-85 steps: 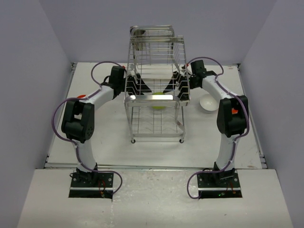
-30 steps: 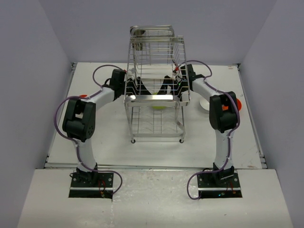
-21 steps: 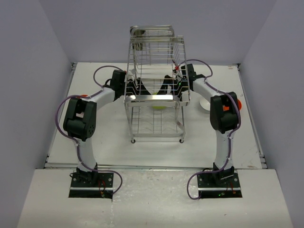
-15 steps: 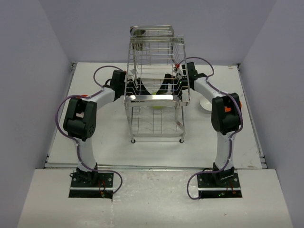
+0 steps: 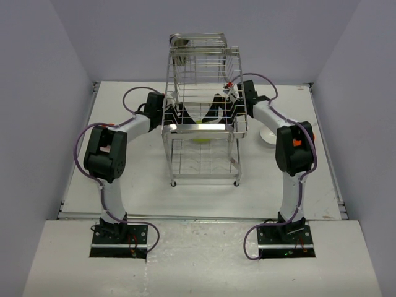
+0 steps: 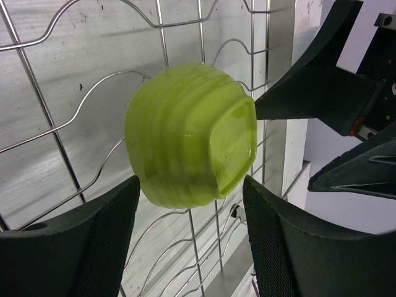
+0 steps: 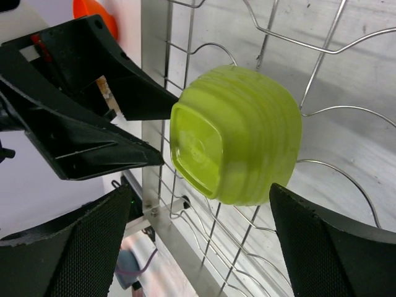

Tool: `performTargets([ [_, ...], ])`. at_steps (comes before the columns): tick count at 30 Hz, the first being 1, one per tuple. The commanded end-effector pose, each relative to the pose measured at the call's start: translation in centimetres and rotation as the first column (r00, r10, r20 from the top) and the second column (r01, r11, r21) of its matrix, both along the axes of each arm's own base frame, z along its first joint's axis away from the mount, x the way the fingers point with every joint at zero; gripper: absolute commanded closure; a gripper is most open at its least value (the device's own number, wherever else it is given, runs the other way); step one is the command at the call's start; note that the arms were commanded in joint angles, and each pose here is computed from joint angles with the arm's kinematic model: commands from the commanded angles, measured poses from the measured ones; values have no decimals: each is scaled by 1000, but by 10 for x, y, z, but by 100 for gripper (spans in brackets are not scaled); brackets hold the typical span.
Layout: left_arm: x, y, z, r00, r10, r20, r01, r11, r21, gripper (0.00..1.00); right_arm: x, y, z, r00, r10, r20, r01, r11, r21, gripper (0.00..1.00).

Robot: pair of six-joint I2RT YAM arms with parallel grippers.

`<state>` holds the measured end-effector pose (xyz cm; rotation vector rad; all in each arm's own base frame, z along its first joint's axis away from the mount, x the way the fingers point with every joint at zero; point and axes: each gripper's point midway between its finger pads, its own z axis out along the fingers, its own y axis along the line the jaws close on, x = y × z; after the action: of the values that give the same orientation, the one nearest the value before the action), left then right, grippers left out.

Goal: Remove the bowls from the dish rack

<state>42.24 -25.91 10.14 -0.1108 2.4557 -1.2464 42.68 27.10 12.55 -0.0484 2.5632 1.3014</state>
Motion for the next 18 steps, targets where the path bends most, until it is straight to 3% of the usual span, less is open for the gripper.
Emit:
performTargets([
  [1,7,-7,11,999,-26,39,27,999,-35,32,-6,11,32,995,65,76,-71,994,82,9],
  [8,10,-6,19,998,-16,60,18,1000,-25,32,-2,2,11,999,16,39,-16,1000,-16,7],
  [18,10,-7,17,999,-22,49,23,999,-30,32,-8,1,-15,1000,19,-12,-19,999,-38,7],
])
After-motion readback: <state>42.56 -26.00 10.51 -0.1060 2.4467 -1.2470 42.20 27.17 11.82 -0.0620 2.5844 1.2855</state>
